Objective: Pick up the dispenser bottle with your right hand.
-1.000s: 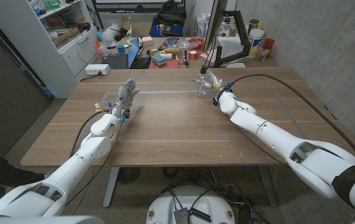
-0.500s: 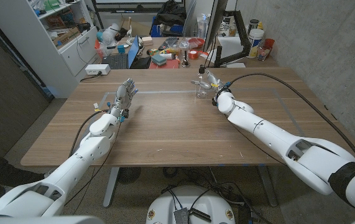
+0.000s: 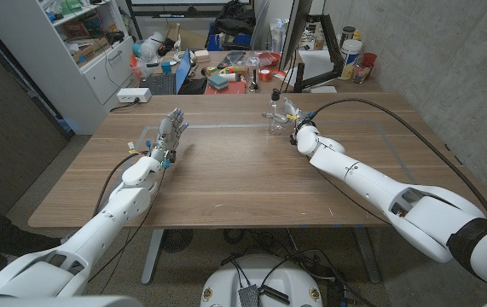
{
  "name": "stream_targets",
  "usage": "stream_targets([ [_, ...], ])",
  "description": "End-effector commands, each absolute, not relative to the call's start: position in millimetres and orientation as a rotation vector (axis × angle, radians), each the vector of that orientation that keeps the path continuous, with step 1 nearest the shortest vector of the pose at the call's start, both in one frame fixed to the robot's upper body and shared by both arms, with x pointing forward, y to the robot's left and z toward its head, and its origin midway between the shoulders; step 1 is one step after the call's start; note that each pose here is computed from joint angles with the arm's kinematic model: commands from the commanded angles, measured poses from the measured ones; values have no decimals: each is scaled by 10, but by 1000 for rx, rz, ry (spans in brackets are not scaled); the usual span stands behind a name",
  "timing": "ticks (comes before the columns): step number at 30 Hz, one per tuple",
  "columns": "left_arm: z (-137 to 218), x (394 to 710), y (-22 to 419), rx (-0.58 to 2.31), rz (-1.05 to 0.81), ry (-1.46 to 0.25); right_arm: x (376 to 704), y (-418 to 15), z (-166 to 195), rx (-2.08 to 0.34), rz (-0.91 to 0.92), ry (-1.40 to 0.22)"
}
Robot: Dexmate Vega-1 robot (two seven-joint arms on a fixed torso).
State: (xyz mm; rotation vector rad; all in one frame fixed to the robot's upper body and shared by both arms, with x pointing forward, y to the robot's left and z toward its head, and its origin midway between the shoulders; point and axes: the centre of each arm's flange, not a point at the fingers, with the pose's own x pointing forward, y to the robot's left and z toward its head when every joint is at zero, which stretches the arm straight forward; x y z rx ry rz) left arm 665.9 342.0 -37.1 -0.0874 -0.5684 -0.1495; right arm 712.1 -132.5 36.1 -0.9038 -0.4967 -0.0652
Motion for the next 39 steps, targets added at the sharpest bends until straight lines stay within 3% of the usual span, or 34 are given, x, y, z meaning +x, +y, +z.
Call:
stream_targets([
  [1,-365,6688,3421,-83,-153,-561,7170,-1310,336,-904,-59,-476],
  [39,-367,6730,3457,-85,-150,-554,7165,-1138,395,-757,-64,-564],
])
